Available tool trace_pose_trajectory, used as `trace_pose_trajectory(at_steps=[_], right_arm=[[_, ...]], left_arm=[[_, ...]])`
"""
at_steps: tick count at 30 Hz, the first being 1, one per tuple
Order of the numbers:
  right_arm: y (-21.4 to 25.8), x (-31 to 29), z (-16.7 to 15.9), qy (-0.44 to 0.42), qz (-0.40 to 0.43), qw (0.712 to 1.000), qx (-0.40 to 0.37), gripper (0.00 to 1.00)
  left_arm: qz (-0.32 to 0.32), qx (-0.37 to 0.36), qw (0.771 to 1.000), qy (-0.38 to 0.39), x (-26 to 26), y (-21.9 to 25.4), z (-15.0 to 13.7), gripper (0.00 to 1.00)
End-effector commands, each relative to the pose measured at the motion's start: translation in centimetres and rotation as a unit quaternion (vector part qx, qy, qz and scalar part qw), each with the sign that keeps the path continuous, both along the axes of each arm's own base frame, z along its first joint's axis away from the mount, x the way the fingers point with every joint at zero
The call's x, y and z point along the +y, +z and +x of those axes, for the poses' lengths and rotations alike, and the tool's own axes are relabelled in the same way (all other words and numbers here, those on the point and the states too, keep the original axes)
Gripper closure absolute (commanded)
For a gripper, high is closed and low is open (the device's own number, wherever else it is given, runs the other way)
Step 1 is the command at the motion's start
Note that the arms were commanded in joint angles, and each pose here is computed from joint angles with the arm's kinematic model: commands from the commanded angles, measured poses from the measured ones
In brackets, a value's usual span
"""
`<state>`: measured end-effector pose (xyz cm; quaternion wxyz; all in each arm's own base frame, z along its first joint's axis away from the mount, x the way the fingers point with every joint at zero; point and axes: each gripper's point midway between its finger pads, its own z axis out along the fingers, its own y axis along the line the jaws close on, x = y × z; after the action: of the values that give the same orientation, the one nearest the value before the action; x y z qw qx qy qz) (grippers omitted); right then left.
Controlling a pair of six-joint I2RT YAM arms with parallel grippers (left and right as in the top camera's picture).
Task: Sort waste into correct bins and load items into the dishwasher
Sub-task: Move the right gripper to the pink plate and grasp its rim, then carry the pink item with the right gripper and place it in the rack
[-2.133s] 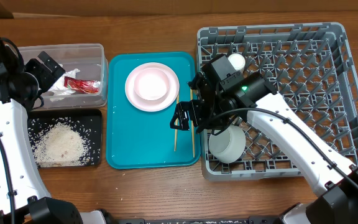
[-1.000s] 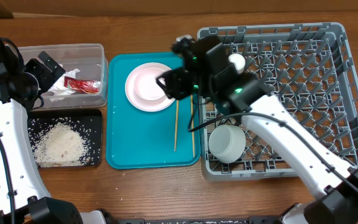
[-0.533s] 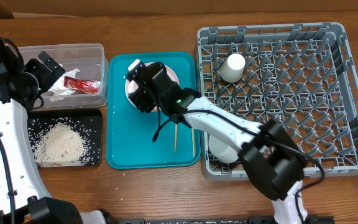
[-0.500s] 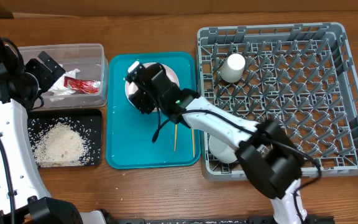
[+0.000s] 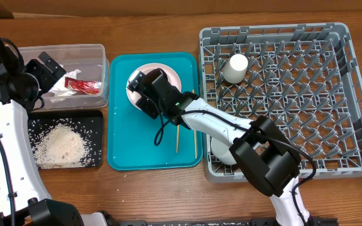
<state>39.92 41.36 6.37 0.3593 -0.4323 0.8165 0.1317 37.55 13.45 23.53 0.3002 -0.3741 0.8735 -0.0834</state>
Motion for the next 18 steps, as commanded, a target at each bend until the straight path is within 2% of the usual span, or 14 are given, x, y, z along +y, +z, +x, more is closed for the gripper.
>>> trace_pose_trajectory(at_steps=[1,13,18], right_arm=[[-0.3,-0.1,0.0,0.001,-0.008,1.0,0.0,0.51],[-1.3,-0.9,-0.7,-0.001,-0.03,0.999,0.02,0.62],[-1.4,-1.5,-0.3,-0.016,-0.044,0.999,0.012,0.74]], left_arm=[[-0.002,-0.013,1.0,0.005,0.2,0.9,0.4,0.0],[-0.002,-0.013,1.0,0.005,0.2,0.9,0.4,0.0],[-0.002,-0.013,1.0,0.005,0.2,0.9,0.4,0.0]])
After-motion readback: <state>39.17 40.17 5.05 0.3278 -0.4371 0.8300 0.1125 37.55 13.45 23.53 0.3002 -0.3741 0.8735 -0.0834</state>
